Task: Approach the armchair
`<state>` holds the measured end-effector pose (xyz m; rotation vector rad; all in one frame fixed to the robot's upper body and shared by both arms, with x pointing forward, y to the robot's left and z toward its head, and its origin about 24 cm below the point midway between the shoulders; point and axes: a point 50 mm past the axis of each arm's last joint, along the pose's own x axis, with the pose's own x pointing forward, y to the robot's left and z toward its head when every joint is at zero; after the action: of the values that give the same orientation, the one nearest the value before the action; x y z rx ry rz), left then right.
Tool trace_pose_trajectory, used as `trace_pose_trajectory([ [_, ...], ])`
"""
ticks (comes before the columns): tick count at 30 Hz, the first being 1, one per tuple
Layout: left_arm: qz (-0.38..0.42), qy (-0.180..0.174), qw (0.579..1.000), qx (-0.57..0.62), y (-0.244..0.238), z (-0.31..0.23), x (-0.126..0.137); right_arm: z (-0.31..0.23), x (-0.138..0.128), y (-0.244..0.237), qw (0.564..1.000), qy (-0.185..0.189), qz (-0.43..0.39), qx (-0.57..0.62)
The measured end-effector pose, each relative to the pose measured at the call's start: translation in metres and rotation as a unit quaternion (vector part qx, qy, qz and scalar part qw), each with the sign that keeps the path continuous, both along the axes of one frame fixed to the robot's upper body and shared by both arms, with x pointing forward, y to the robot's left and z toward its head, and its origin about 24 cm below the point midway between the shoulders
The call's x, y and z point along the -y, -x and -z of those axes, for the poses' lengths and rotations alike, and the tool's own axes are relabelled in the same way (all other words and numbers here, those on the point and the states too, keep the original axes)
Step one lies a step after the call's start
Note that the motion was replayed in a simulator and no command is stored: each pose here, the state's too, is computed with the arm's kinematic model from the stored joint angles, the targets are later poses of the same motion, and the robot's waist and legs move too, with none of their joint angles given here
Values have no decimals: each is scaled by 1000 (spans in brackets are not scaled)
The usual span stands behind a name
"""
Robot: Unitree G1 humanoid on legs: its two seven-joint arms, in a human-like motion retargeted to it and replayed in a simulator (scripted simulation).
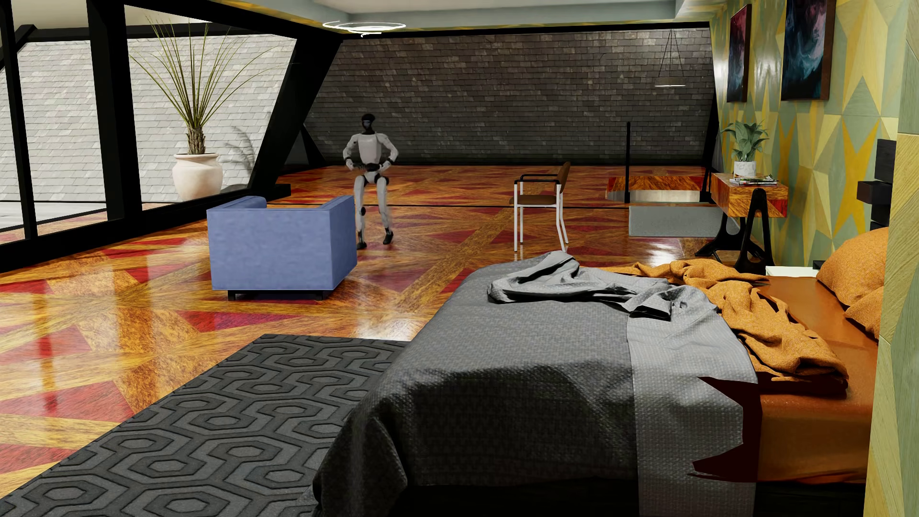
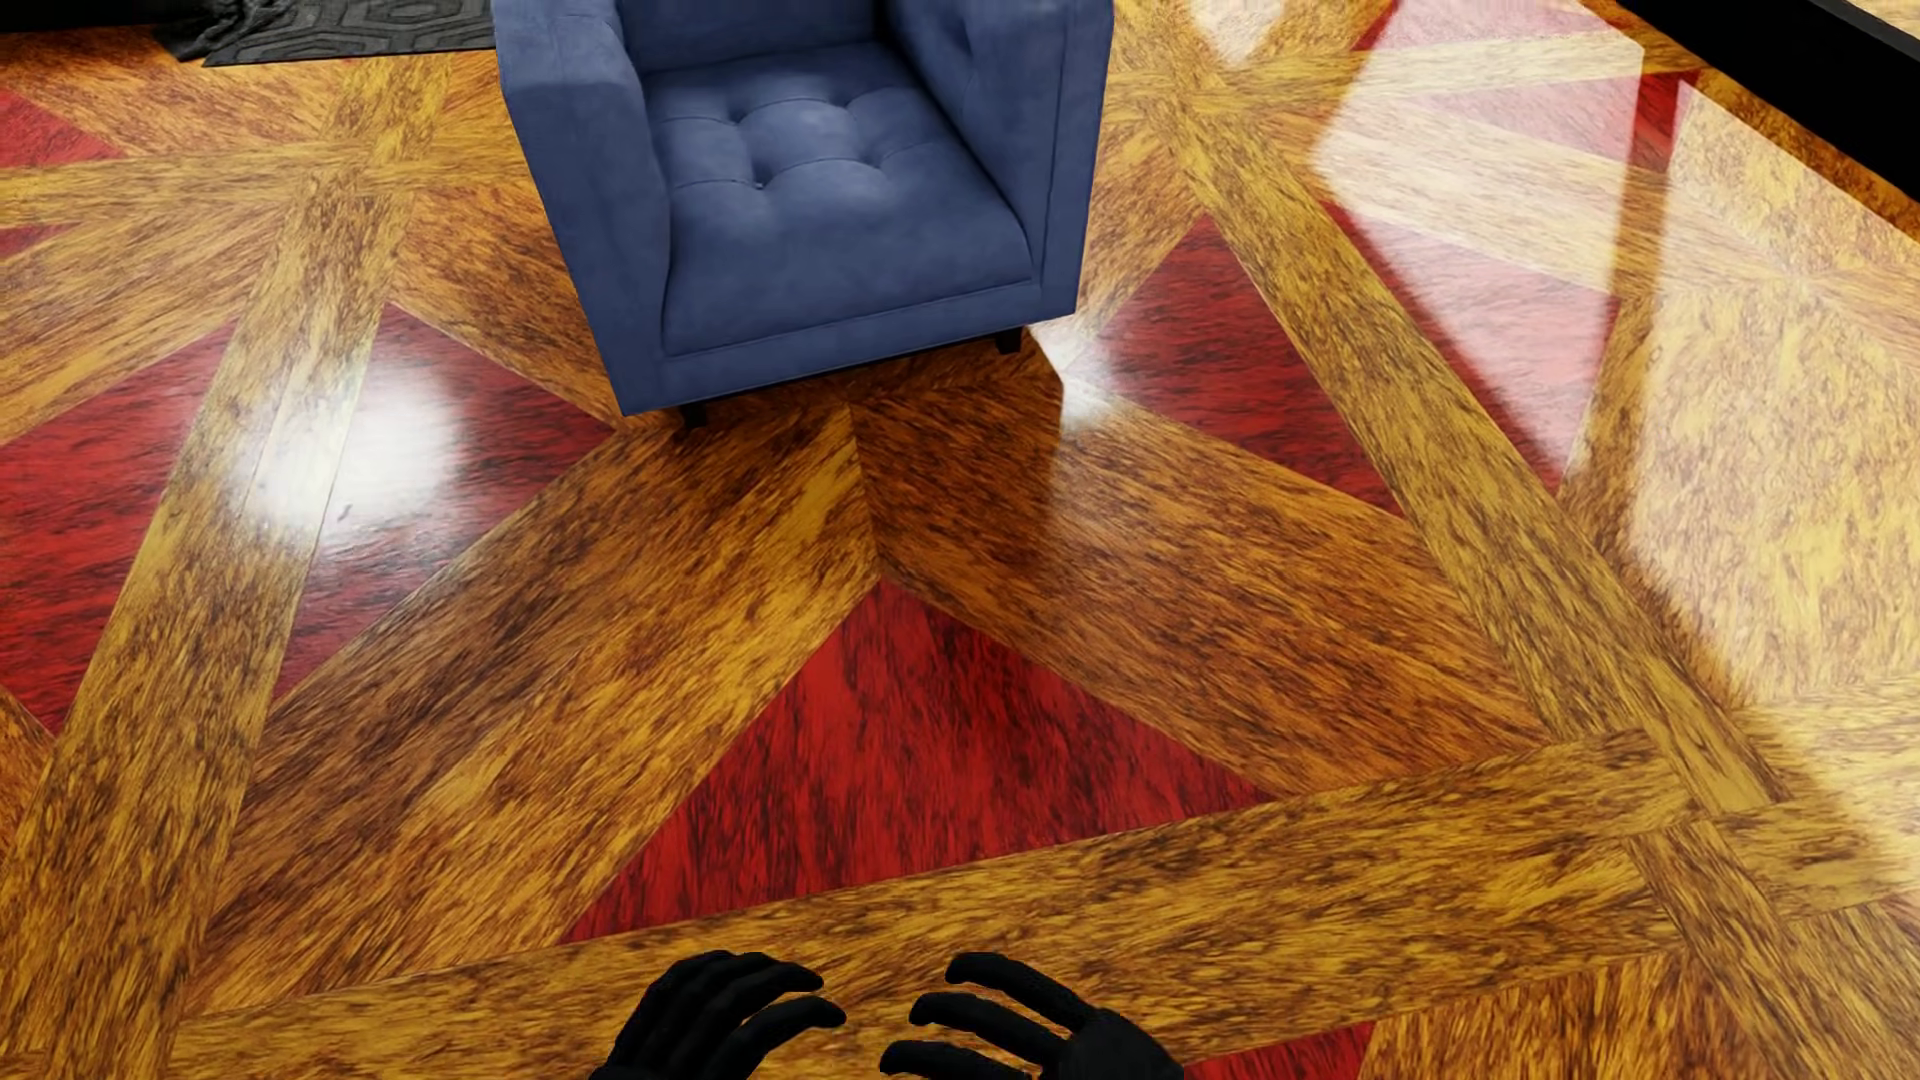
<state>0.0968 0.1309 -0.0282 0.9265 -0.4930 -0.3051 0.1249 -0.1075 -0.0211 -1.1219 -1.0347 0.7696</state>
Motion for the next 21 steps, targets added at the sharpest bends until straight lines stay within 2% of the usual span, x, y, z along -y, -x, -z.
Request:
trace_pose_trajectory([
  [3,34,-41,999,-6,6,5,-11,7,3,4,1000,15,-1,-11],
  [5,73,-69,995,6,5,3,-16,9,-2,8,1000,4,0,-27],
  [8,73,-63,995,16,-1,-1,-15,1,-16,8,999,-34,-14,-32],
  [11,77,-77,993,38,-6,-6,-17,10,-13,21,998,-16,-24,-57],
  [13,76,-75,993,50,-6,-9,-15,15,-9,24,997,-5,-21,-72],
  [21,69,-47,994,70,-11,-16,-5,12,-11,21,997,-22,1,-75],
])
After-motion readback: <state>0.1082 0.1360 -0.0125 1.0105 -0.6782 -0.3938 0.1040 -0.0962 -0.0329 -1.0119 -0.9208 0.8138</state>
